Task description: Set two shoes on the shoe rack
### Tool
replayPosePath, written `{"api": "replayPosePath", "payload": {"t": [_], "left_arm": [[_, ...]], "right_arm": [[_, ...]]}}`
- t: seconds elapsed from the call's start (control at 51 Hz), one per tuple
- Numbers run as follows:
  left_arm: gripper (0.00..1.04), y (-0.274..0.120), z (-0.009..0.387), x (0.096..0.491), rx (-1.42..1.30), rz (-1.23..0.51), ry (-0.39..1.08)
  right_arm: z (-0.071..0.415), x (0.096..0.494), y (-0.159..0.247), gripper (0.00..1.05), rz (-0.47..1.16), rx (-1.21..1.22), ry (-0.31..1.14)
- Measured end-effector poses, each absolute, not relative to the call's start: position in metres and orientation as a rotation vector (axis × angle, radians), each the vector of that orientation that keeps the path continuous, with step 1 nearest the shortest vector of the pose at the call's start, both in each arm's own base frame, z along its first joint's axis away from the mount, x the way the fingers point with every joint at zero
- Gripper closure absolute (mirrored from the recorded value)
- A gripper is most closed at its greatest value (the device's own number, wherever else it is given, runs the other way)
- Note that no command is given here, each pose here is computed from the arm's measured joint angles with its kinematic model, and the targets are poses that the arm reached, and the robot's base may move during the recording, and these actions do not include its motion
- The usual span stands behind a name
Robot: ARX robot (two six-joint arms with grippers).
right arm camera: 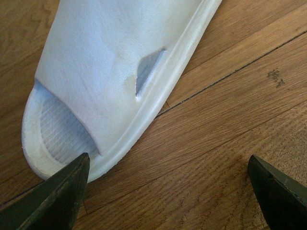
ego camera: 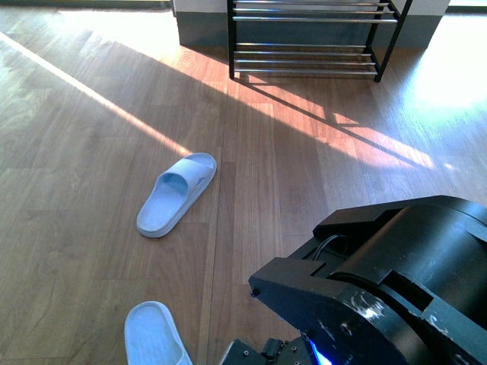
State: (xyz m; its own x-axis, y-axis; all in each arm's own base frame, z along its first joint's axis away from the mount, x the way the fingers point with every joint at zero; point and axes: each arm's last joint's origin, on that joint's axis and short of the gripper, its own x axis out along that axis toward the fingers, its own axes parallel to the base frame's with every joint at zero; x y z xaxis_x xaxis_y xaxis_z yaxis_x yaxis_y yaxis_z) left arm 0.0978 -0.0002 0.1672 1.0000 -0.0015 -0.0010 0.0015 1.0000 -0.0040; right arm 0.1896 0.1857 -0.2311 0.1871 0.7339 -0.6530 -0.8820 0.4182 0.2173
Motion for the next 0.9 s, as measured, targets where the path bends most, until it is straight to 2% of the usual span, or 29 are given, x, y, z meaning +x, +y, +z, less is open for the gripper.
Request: {"api": "replayPosePath", "payload": {"t": [0.353, 0.902], "left_arm": [[0.09, 0.0, 0.167, 0.098, -0.004, -0.002, 0.001], [0.09, 0.0, 0.167, 0.098, -0.004, -0.002, 0.001]], "right_arm": [[-0.214, 0.19, 0.182, 0.09, 1.157, -0.18, 0.789], [-0.238, 0.199, 0.206, 0.09, 1.106, -0.143, 0.783]]}}
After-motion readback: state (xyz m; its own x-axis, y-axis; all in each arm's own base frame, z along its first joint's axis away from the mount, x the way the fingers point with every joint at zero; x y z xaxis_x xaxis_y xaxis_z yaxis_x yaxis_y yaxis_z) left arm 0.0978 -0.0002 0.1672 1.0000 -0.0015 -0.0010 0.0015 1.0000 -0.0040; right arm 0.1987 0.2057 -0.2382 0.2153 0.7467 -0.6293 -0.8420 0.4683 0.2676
